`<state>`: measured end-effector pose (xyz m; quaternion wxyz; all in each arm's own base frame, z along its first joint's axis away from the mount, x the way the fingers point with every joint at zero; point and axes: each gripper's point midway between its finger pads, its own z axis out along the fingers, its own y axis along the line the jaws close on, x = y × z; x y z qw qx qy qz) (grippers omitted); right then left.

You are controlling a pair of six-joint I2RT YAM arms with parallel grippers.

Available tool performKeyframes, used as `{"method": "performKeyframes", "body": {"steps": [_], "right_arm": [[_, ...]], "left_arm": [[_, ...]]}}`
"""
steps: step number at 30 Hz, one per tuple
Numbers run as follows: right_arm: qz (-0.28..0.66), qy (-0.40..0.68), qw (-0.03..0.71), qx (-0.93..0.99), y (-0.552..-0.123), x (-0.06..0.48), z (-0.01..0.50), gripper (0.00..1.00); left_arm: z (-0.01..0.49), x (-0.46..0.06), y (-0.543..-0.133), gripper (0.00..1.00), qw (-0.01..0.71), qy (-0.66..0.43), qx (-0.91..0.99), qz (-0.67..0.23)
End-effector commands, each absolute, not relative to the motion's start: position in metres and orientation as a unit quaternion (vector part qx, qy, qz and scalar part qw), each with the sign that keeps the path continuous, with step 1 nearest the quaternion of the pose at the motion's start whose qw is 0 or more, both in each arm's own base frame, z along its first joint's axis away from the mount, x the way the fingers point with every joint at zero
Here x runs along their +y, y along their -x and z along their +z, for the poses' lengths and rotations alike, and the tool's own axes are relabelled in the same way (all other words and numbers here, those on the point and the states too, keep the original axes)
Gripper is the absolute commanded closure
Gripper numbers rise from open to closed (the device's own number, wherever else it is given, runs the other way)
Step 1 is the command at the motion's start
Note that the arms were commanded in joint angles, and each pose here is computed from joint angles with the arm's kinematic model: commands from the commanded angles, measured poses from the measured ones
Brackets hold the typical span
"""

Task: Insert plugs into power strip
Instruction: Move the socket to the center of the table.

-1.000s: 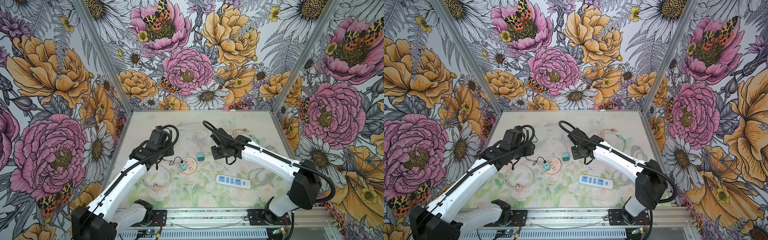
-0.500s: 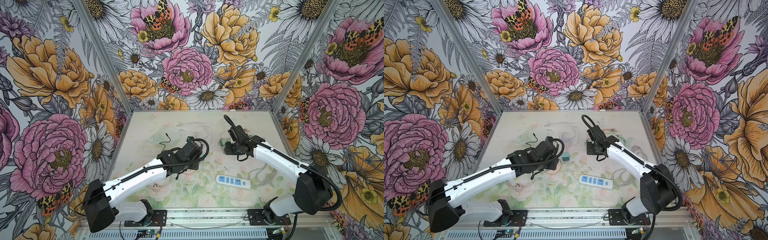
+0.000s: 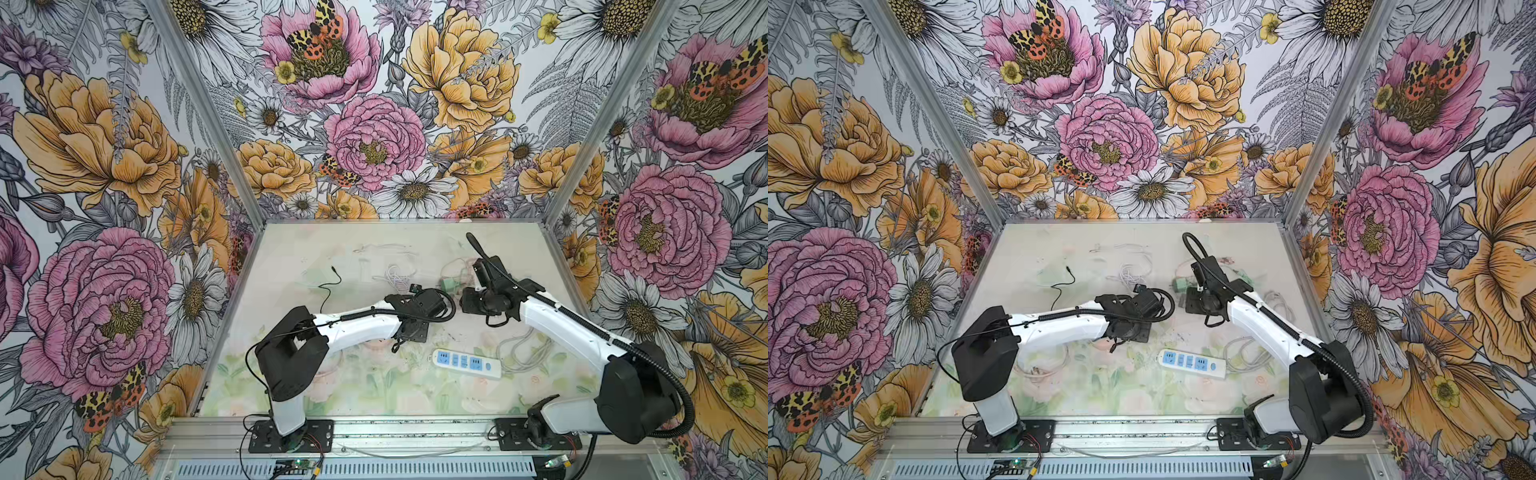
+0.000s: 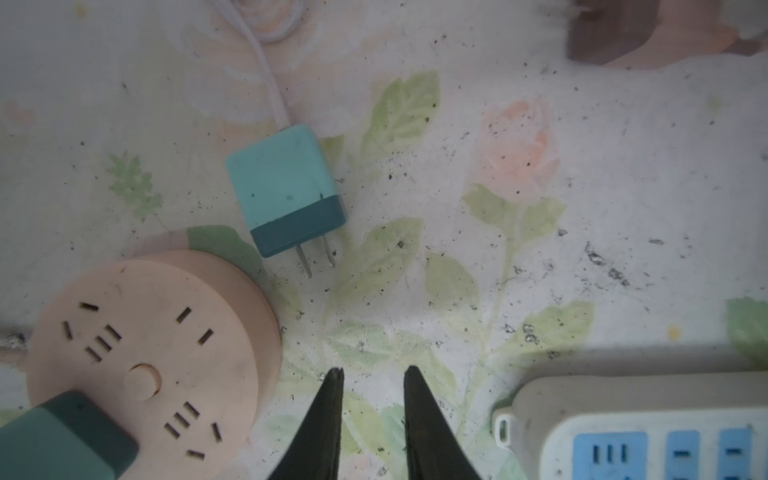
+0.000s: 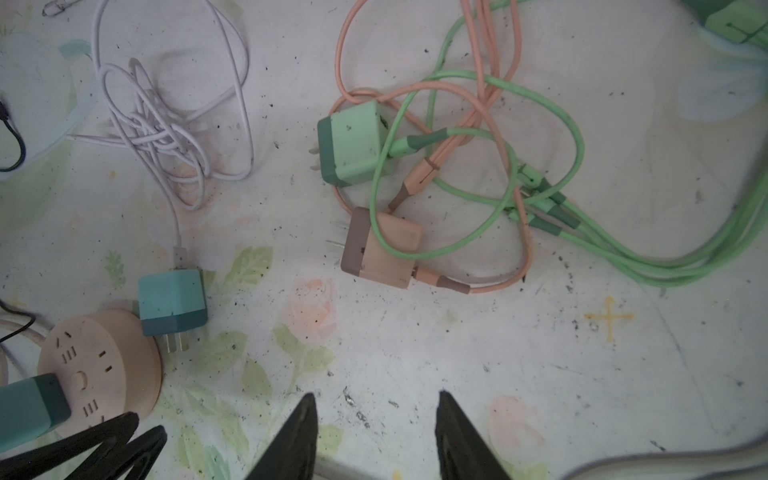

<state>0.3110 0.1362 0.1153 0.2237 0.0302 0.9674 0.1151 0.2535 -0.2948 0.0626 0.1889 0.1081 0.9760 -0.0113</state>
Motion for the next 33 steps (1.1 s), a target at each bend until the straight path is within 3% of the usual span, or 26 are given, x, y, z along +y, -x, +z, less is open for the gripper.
{"method": "performKeyframes", "body": {"steps": [1, 16, 33], "right_arm": [[0.128, -0.024, 0.242, 0.961, -0.314, 0.136, 0.124, 0.52], [0.141, -0.026, 0.233, 0.962, -0.316, 0.140, 0.119, 0.54], [0.171, -0.023, 0.211, 0.962, -0.314, 0.153, 0.109, 0.55]], "left_arm": [[0.065, -0.296, -0.266, 0.73, 0.203, -0.082, 0.975, -0.021], [0.016, -0.261, -0.255, 0.74, 0.164, -0.070, 0.983, 0.042], [0.033, -0.210, -0.237, 0.74, 0.170, -0.042, 0.984, 0.041]]}}
